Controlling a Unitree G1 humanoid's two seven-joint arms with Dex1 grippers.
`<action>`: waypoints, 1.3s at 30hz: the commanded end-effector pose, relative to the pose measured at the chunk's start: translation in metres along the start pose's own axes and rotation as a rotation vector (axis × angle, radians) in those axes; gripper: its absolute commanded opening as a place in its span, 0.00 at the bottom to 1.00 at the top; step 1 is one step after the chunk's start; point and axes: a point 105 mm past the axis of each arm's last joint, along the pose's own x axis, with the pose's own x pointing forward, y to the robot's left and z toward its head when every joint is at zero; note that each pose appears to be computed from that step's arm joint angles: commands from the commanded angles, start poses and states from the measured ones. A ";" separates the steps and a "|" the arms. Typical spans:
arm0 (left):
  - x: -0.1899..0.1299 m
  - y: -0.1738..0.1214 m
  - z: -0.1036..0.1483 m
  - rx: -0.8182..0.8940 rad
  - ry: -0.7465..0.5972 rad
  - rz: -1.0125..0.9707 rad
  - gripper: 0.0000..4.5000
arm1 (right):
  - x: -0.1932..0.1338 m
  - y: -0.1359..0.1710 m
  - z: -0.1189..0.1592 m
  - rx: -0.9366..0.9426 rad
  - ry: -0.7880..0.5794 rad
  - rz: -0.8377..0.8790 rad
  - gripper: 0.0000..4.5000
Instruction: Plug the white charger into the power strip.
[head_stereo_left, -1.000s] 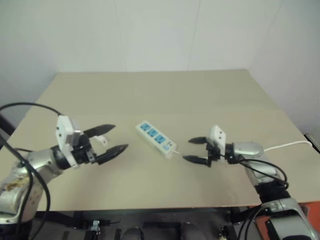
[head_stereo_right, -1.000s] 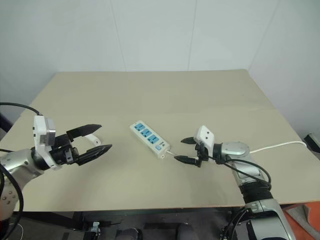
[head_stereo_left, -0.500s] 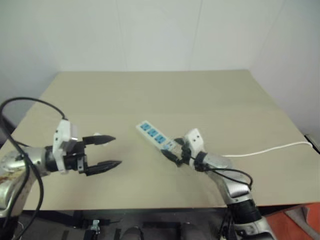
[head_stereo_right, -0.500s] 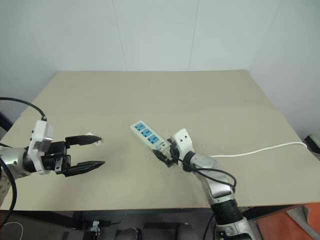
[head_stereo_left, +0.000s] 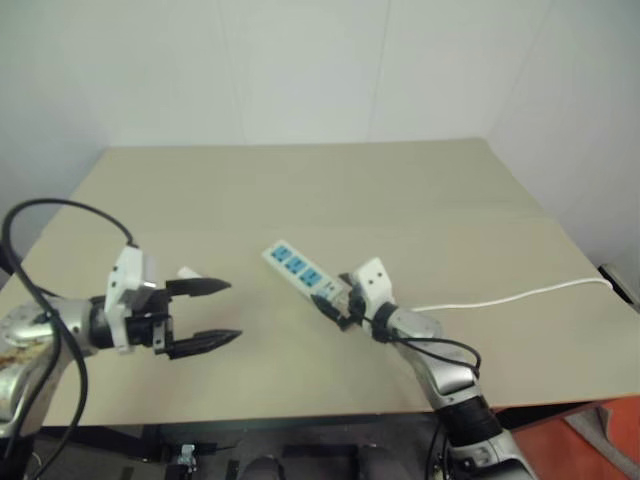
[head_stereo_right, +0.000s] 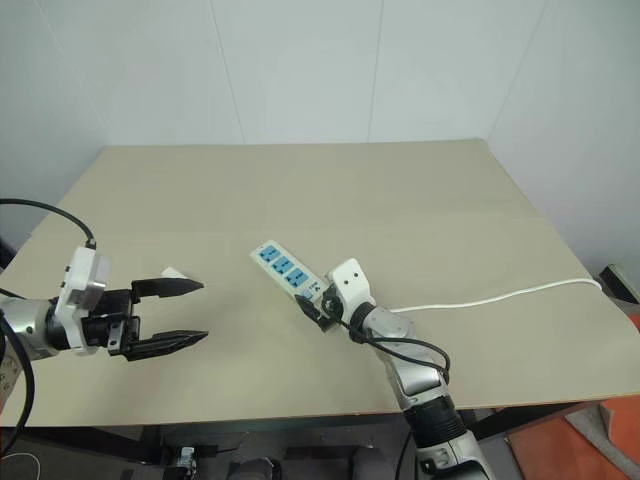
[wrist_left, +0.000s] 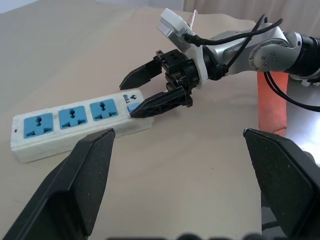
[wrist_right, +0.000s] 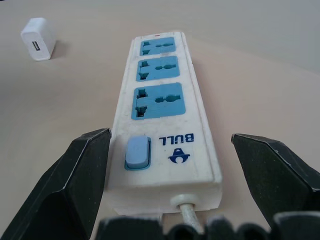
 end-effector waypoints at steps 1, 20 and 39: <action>-0.003 -0.001 0.008 0.047 -0.011 0.007 1.00 | 0.001 0.006 0.003 0.008 -0.007 0.013 0.99; -0.001 0.000 0.008 0.052 -0.017 0.007 1.00 | 0.013 0.012 -0.019 -0.008 0.011 0.087 0.99; -0.003 -0.001 0.009 0.055 -0.015 0.012 1.00 | 0.052 0.027 -0.019 0.035 -0.059 0.184 0.99</action>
